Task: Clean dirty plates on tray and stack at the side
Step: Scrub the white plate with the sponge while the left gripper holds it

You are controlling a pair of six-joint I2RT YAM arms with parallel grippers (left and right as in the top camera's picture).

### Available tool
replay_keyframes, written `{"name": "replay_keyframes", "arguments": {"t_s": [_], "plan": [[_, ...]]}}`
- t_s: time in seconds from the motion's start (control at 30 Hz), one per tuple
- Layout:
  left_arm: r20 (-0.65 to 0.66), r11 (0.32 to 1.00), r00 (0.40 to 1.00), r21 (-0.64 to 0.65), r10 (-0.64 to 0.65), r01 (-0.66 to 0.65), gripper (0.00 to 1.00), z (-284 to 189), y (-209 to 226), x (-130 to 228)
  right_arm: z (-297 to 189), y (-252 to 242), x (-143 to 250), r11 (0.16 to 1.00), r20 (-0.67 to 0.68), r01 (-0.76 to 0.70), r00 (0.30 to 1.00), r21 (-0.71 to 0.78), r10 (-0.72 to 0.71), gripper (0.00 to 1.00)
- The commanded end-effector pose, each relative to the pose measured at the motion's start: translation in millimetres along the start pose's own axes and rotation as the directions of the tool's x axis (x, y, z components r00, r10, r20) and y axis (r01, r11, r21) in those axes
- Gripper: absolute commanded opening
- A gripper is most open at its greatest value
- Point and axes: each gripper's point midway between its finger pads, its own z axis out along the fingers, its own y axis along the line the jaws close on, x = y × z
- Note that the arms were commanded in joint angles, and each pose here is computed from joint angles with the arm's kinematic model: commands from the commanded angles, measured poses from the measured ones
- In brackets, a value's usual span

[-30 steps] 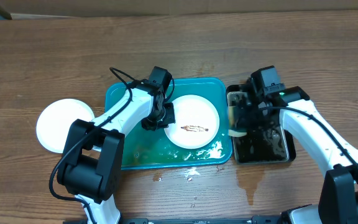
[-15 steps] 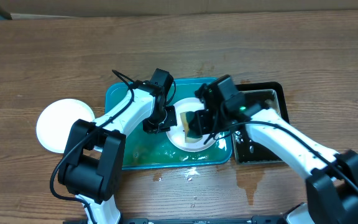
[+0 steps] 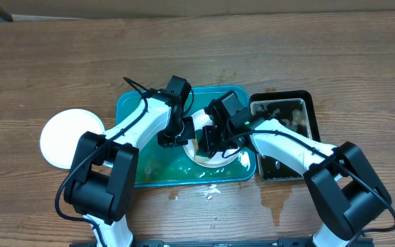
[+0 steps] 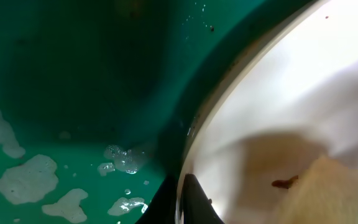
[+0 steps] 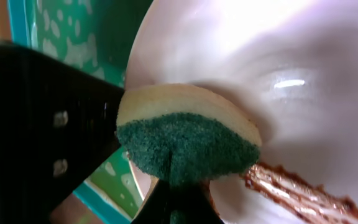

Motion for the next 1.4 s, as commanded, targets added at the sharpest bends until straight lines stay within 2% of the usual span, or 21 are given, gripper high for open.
{"name": "replay_keyframes", "arguments": {"t_s": [0.0,0.27,0.53,0.73,0.93,1.1,1.37], "plan": [[-0.03,1.0,1.0,-0.029,-0.007,0.006,0.04,8,4,8,5,2,-4,1.0,0.003,-0.005,1.0,-0.004,0.005,0.04],[-0.033,1.0,0.999,-0.03,-0.008,0.007,0.04,8,5,9,24,-17,9,0.999,-0.055,-0.031,0.998,0.037,0.033,0.04],[-0.042,0.997,0.999,-0.076,-0.017,0.014,0.04,8,14,12,17,-79,14,0.939,-0.011,-0.111,0.993,0.326,0.121,0.04],[-0.021,0.983,0.997,-0.174,-0.069,0.064,0.04,5,33,13,2,-107,17,0.897,-0.005,-0.161,0.984,0.412,0.179,0.04],[-0.018,0.981,0.997,-0.182,-0.071,0.066,0.04,5,35,12,-14,-136,14,0.847,0.026,-0.202,0.976,0.491,0.218,0.04],[-0.018,0.981,0.997,-0.181,-0.07,0.066,0.04,5,35,12,-22,-148,9,0.846,0.014,-0.161,0.984,0.508,0.178,0.04],[-0.019,0.981,0.997,-0.181,-0.073,0.069,0.04,5,34,12,-56,-162,-12,0.765,0.131,-0.172,0.985,0.62,0.115,0.04]]}}
